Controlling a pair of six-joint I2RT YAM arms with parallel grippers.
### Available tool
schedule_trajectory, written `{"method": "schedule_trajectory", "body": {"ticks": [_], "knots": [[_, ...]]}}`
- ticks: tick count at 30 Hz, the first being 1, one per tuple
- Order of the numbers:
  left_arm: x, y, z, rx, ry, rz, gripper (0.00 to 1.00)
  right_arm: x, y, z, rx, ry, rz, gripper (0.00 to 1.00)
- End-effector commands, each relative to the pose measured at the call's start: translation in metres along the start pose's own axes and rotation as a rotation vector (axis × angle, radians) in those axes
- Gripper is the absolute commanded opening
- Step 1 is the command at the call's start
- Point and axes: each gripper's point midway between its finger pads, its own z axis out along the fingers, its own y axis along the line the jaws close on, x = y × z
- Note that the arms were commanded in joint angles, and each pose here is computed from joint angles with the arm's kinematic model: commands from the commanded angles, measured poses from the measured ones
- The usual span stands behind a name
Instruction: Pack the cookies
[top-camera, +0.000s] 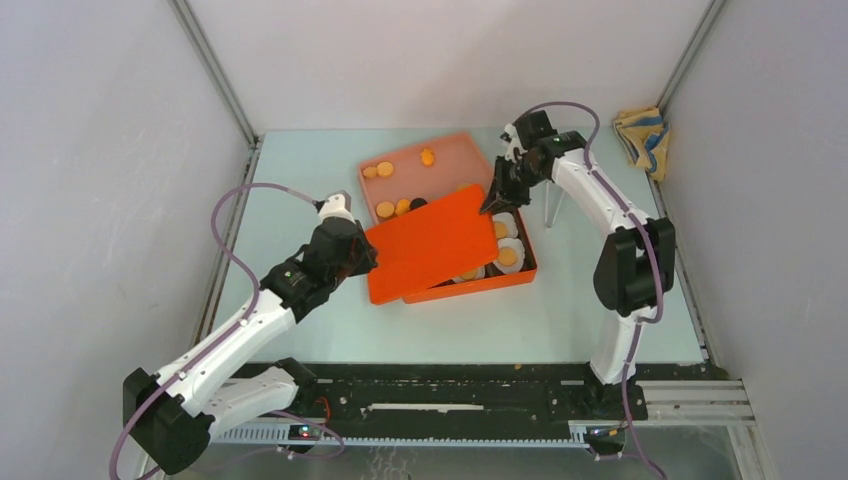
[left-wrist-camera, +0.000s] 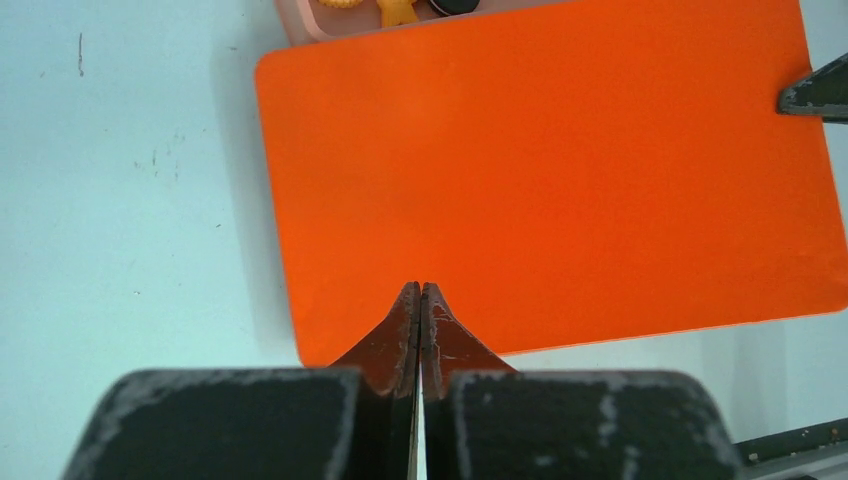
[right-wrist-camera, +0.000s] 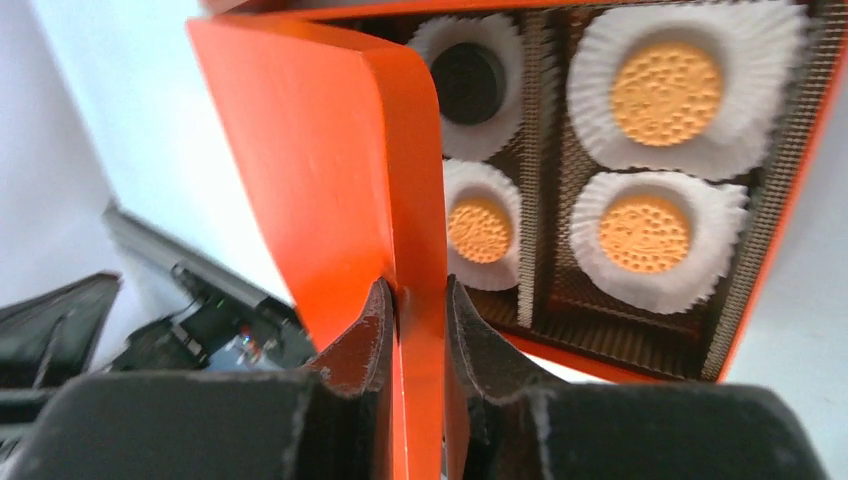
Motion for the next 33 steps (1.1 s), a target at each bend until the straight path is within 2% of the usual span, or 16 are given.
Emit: {"method": "schedule_trajectory", "body": {"ticks": [1, 13, 20, 24, 29, 33], "knots": [[-0.018, -0.013, -0.001, 0.037, -0.052, 0.001, 0.0, -0.035, -0.063, -0.046, 0.367, -0.254, 0.012, 0.0], [-0.008, -0.018, 0.008, 0.055, -0.021, -0.014, 0.0, -0.017, -0.117, -0.097, 0.542, -0.265, 0.082, 0.0], [0.004, -0.034, 0.033, 0.106, 0.026, -0.014, 0.0, -0.005, -0.138, -0.073, 0.477, -0.184, 0.131, 0.0], [0.014, -0.038, 0.053, 0.115, 0.05, -0.002, 0.0, -0.001, -0.154, -0.059, 0.522, -0.146, 0.157, 0.0], [0.043, -0.02, 0.085, 0.004, 0.125, -0.011, 0.0, 0.007, -0.189, -0.051, 0.67, -0.1, 0.201, 0.0], [0.059, 0.001, 0.093, -0.094, 0.161, -0.001, 0.0, 0.003, -0.196, -0.06, 0.68, -0.16, 0.249, 0.01]]}}
